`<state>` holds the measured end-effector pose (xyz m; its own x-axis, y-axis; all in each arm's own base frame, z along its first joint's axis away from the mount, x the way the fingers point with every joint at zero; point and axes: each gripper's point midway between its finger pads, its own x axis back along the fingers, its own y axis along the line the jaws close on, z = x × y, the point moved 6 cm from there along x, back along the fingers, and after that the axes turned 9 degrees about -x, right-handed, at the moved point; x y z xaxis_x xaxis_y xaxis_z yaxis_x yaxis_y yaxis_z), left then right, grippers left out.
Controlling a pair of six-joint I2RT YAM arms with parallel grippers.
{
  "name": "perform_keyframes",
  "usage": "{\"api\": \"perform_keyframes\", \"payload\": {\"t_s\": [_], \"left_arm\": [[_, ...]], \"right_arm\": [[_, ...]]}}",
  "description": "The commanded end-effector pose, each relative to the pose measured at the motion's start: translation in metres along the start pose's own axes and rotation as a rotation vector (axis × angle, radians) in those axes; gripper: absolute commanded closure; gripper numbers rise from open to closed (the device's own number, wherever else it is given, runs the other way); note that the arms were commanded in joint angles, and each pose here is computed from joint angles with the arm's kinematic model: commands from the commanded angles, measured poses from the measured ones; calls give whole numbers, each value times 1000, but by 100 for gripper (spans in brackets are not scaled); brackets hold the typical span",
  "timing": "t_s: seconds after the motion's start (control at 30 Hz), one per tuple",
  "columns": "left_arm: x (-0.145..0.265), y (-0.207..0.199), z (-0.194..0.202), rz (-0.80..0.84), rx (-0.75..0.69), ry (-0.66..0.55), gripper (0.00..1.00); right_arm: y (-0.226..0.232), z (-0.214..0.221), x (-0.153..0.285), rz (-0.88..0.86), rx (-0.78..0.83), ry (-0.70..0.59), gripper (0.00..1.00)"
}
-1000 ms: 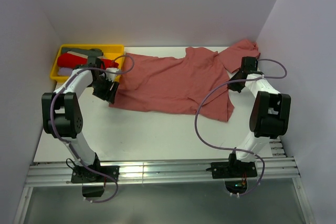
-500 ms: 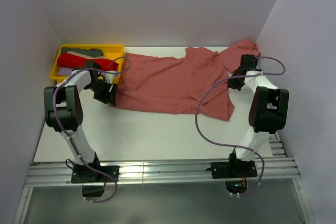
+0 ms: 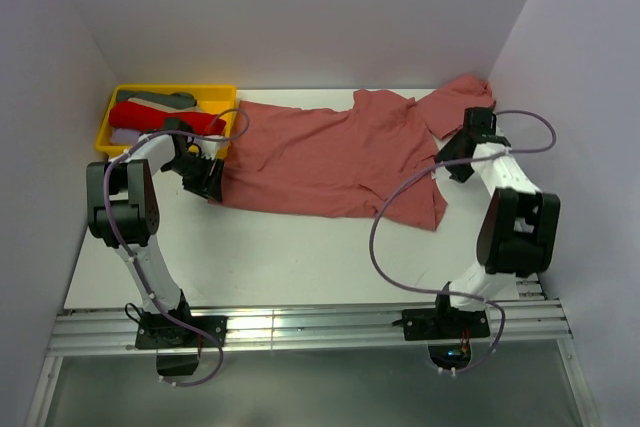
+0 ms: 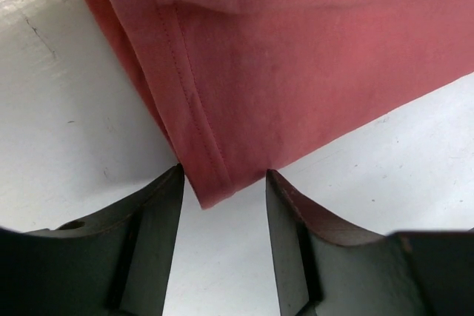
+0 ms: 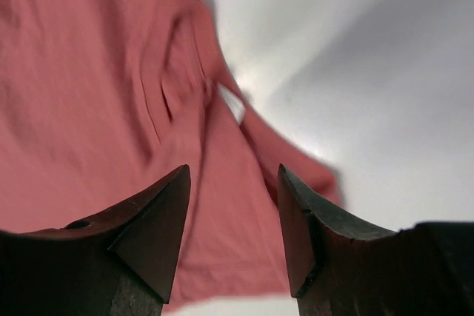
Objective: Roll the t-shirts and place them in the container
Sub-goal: Fold the tshirt
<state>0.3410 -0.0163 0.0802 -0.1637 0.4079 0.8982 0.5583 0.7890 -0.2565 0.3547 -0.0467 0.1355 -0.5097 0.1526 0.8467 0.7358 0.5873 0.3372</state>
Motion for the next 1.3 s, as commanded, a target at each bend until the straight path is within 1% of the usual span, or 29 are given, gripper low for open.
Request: {"api": "perform_keyframes", "payload": {"t_s": [0.0, 0.03, 0.07, 0.13, 0.27, 0.37, 0.5, 0.57, 0.77, 0.83, 0.9, 0.93, 0.97, 1.07, 1.13, 1.17, 1.23, 1.27], "left_arm": [[6, 1, -11, 13, -18, -66, 49], [6, 0, -11, 16, -19, -65, 51], [4, 0, -10, 21, -22, -63, 51], [4, 0, -10, 24, -21, -66, 55], [3, 1, -8, 28, -20, -64, 60], [2, 0, -8, 33, -22, -68, 63], [2, -1, -8, 42, -17, -72, 66], [2, -2, -8, 45, -15, -72, 67], [1, -1, -9, 47, -12, -73, 67], [1, 0, -9, 44, -9, -74, 67], [-1, 0, -8, 46, -7, -68, 69], [-3, 0, -7, 47, -4, -62, 70], [-3, 0, -6, 47, -4, -58, 70], [-6, 0, -3, 49, 0, -53, 75], [-7, 0, -3, 49, 4, -51, 83], [-7, 0, -2, 48, 5, -49, 88], [-5, -2, -1, 51, 3, -48, 94], [-4, -2, -1, 48, 0, -46, 100]], "right_arm": [[-21, 10, 47, 0, -35, -52, 42], [-28, 16, 52, 8, -39, -50, 42], [-43, 31, 50, 38, -53, -28, 42], [-48, 43, 63, -15, -63, -32, 42], [-71, 74, 64, 12, -72, 4, 42], [-80, 88, 59, 32, -70, 29, 43], [-85, 100, 49, 14, -94, 56, 43], [-89, 108, 42, 19, -104, 79, 43], [-95, 118, 27, 35, -137, 90, 45], [-94, 117, 24, 34, -153, 80, 50], [-93, 115, 22, 39, -159, 71, 56], [-93, 113, 22, 43, -165, 58, 61], [-93, 112, 22, 50, -166, 52, 74], [-93, 105, 25, 72, -157, 22, 93], [-94, 99, 29, 101, -144, -3, 97], [-94, 97, 31, 108, -141, -13, 100], [-96, 90, 40, 136, -125, -43, 100], [-97, 88, 43, 143, -117, -51, 100]]}}
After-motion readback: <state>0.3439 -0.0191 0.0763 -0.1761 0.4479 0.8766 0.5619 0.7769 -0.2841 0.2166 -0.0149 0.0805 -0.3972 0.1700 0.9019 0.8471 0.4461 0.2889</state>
